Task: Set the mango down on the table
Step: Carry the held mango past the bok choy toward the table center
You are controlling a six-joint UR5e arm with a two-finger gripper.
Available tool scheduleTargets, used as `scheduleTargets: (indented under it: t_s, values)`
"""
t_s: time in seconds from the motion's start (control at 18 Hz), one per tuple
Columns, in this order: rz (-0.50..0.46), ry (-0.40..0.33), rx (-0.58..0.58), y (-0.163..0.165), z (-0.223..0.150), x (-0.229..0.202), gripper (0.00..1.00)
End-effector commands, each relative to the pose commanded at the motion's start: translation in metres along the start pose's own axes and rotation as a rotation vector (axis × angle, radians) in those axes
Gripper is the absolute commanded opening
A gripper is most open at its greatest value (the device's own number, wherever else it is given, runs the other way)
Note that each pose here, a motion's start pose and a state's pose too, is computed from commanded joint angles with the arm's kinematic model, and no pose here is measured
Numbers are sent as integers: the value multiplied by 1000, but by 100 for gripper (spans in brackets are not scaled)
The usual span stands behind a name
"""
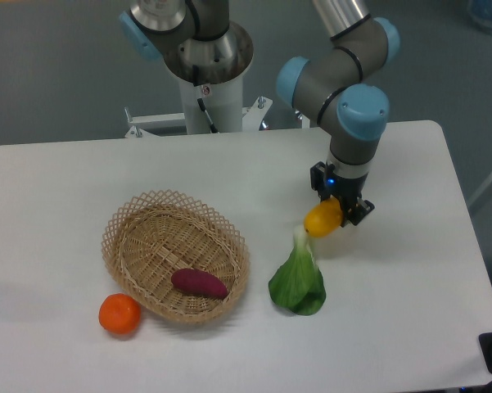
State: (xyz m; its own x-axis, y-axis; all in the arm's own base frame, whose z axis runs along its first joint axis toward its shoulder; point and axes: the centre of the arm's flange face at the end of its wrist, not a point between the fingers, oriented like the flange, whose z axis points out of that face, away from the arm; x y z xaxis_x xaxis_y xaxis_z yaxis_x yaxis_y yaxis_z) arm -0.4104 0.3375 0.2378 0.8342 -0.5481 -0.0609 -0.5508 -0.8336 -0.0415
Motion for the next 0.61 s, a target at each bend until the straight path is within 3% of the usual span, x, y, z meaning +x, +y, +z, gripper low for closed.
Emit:
scheduleTargets:
  t_s: [0.61]
  values:
    - [155,61,14,-21,10,87,45]
